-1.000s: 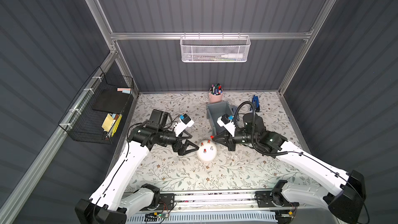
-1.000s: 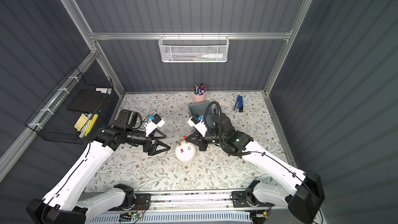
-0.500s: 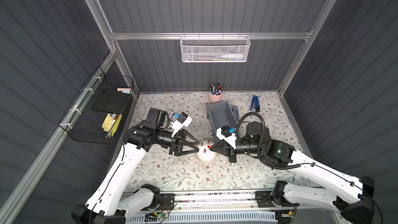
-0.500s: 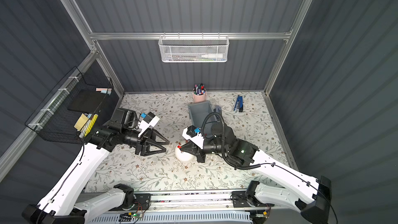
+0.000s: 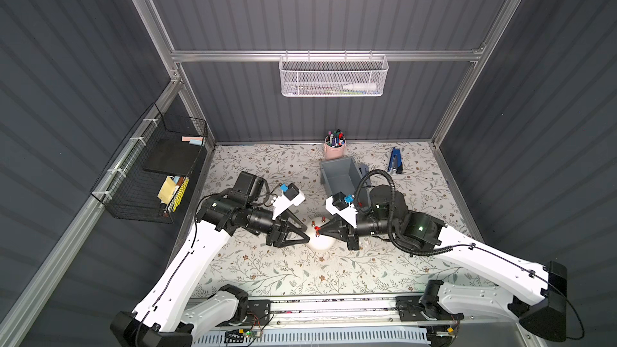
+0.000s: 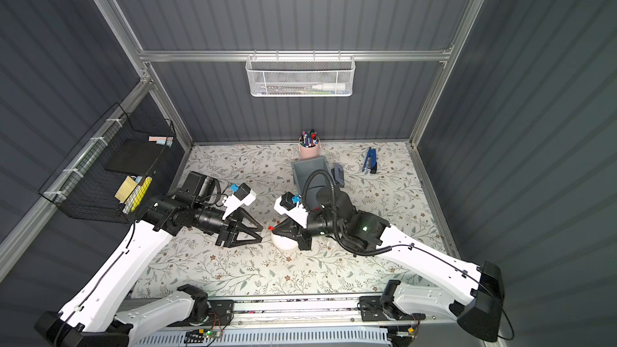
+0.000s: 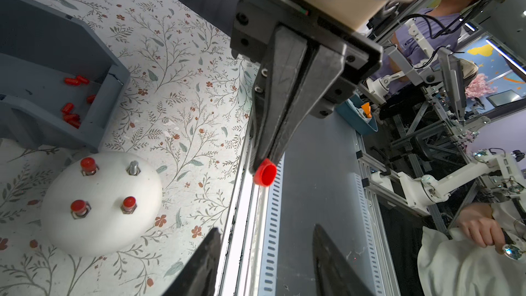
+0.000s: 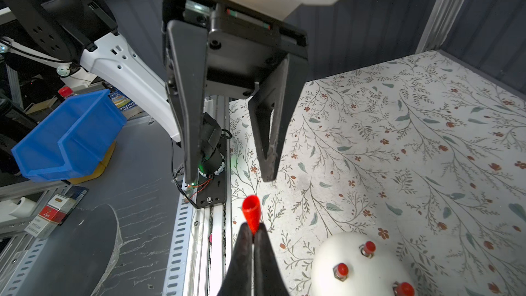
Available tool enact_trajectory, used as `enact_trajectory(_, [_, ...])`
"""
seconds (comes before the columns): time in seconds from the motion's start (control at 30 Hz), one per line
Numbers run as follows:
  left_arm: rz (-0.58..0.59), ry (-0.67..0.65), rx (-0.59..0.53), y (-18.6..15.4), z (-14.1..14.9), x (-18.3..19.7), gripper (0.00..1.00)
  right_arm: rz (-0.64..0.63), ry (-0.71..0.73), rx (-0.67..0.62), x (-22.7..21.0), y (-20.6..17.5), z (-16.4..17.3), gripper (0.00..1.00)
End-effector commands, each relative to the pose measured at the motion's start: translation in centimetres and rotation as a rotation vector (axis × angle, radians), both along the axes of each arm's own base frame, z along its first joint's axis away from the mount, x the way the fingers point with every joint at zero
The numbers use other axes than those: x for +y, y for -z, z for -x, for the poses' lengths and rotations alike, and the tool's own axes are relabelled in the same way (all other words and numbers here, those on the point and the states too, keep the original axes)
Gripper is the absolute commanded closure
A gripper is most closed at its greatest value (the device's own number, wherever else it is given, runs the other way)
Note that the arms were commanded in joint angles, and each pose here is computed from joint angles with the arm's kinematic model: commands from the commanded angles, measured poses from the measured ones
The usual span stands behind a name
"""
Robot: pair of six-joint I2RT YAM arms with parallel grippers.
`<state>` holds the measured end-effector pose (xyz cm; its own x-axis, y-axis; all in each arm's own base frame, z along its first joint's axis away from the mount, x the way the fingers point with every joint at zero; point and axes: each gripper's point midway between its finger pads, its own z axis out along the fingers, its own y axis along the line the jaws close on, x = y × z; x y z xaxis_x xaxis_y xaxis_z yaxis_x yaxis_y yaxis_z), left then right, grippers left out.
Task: Cover the protruding screws with screw protection sleeves
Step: Pick up the screw protection sleeve from the storage box.
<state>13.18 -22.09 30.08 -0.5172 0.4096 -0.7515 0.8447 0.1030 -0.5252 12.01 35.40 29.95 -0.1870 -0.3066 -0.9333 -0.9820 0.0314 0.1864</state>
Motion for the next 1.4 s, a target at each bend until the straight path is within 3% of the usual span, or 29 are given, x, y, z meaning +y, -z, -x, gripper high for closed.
enact_trajectory(0.0, [-0.035, 0.017, -0.035, 0.2, 0.4, 0.2, 0.52, -0.02, -0.045, 0.013, 0.5, -1.3, 0.8, 1.0])
enact_trajectory(0.57, [-0.018, 0.035, -0.071, 0.3, 0.7, -0.1, 0.58, 0.013, -0.093, 0.069, 1.4, -0.1, 1.7, 1.0])
enact_trajectory(0.8, [-0.01, 0.04, -0.067, 0.2, 0.7, -0.2, 0.69, 0.037, -0.099, 0.09, 2.1, 0.9, 1.6, 1.0])
enact_trajectory(0.97, [-0.014, 0.045, -0.054, 0.4, 0.8, -0.4, 0.69, 0.049, -0.106, 0.1, 2.5, 1.3, 1.6, 1.0])
enact_trajectory(1.37, [-0.026, 0.045, -0.053, 0.6, 0.8, -0.4, 0.88, 0.054, -0.101, 0.101, 2.7, 1.5, 1.5, 1.0])
